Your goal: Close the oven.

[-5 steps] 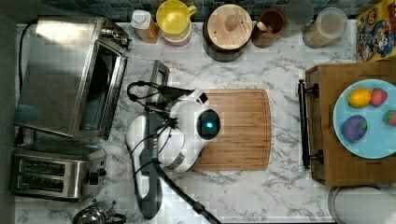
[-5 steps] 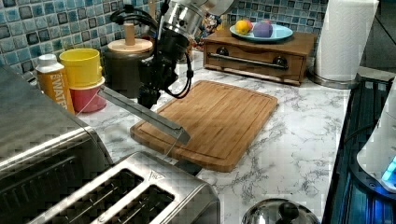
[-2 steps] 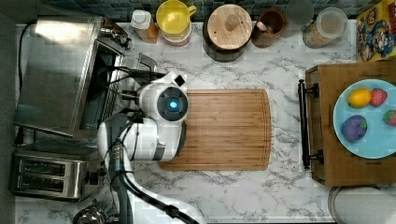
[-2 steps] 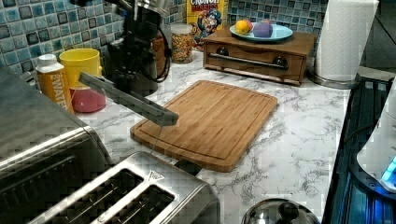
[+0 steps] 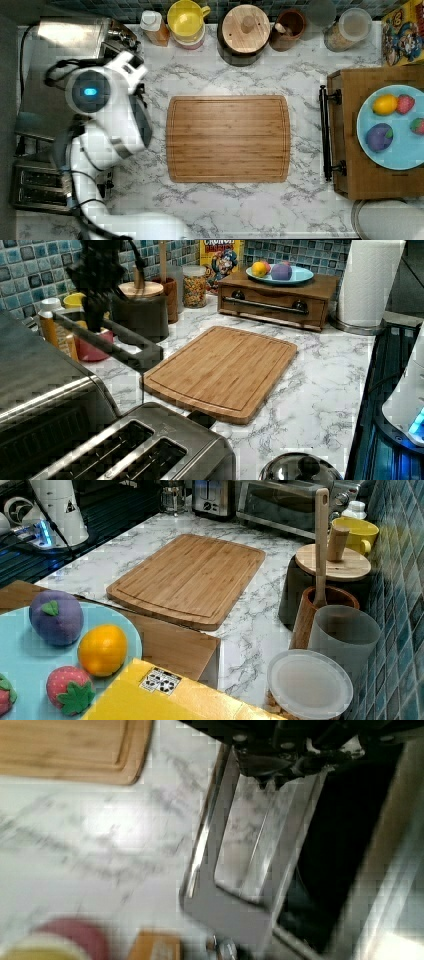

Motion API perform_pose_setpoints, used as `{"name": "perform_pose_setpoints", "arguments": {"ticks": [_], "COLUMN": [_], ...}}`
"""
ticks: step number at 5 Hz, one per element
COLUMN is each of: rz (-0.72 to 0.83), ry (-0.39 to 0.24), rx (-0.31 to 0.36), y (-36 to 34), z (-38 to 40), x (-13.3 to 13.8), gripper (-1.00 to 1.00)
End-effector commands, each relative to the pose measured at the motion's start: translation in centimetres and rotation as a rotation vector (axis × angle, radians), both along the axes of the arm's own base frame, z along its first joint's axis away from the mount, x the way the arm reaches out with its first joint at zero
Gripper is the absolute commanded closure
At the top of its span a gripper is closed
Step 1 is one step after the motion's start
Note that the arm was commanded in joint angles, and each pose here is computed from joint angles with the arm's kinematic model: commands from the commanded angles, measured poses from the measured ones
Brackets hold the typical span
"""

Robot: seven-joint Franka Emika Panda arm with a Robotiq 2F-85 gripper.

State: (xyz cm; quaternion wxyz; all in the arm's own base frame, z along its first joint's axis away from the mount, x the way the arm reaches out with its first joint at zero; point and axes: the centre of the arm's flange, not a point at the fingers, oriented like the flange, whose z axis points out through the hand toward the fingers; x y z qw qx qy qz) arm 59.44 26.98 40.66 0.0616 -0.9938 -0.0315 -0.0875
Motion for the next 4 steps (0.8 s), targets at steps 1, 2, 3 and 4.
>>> {"name": "perform_pose_setpoints", "arguments": {"ticks": [1,2,3,4], "rz": [-0.136,-0.258,-0.258,-0.258], "ry": [-0.186,-0.147,-0.147,-0.147], "rx": [-0.038,-0.048,-0.048,-0.048], "y": [9.8,5.9,5.9,5.9], "z": [14.6,14.5,14.5,14.5], "x": [0.2,2.0,2.0,2.0], "gripper": [1.00,1.00,1.00,1.00]}}
